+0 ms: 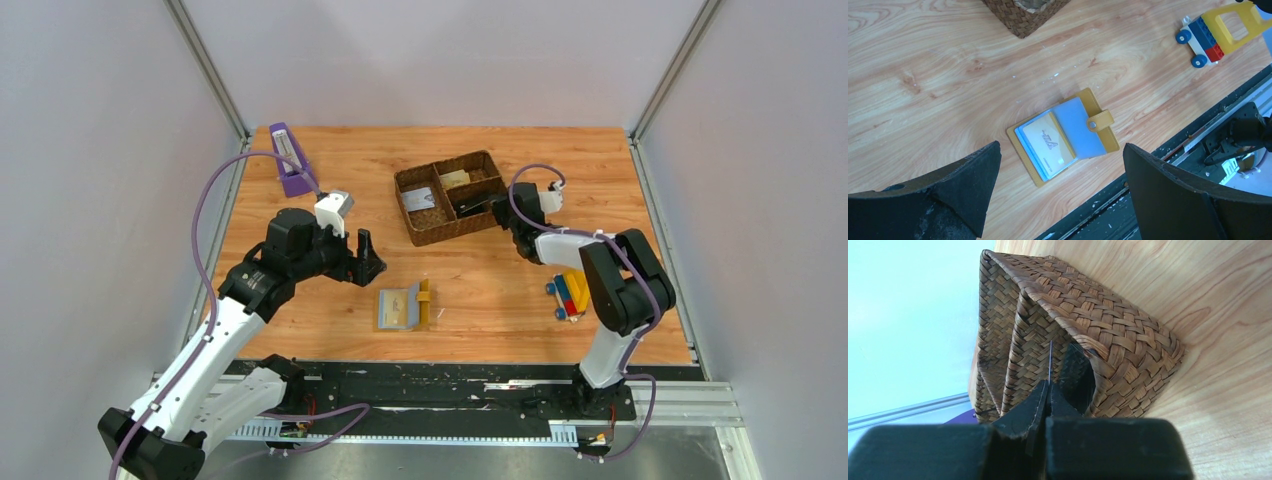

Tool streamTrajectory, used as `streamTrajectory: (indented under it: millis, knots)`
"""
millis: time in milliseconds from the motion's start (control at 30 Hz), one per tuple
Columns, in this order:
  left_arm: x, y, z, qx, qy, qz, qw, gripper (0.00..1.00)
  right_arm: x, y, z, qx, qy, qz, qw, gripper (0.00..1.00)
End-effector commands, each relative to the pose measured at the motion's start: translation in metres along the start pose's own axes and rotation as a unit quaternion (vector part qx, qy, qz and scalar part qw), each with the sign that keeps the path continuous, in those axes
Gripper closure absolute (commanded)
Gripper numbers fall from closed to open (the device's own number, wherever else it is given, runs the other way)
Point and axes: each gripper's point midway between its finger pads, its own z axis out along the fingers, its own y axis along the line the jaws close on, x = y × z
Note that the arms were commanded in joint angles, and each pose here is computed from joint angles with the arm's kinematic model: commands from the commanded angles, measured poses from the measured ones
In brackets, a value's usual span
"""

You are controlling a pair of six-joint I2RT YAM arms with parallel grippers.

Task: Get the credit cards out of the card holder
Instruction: Place the credit card in the storage box.

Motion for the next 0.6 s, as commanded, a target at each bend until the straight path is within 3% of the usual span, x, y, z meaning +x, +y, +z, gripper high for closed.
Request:
streamTrajectory:
  millis: [0,433,567]
  knots:
    - [-0.0109,-0.0036,-0.0031,0.007,-0.022,0.012,1.000,0.00,0.0052,0.0138,0.0069,-0.020,0.005,0.028,0.999,1.00]
    - [-0.0116,-0.0027,-0.0047,0.003,-0.024,0.014,1.000,0.00,0.0105,0.0055,0.0135,0.036,0.023,-0.018,0.999,0.80]
    - [-0.0118,-0.0022,-0.0044,0.002,-0.024,0.014,1.000,0.00,0.0134,0.0087,0.0152,0.044,0.033,-0.037,0.998,0.78]
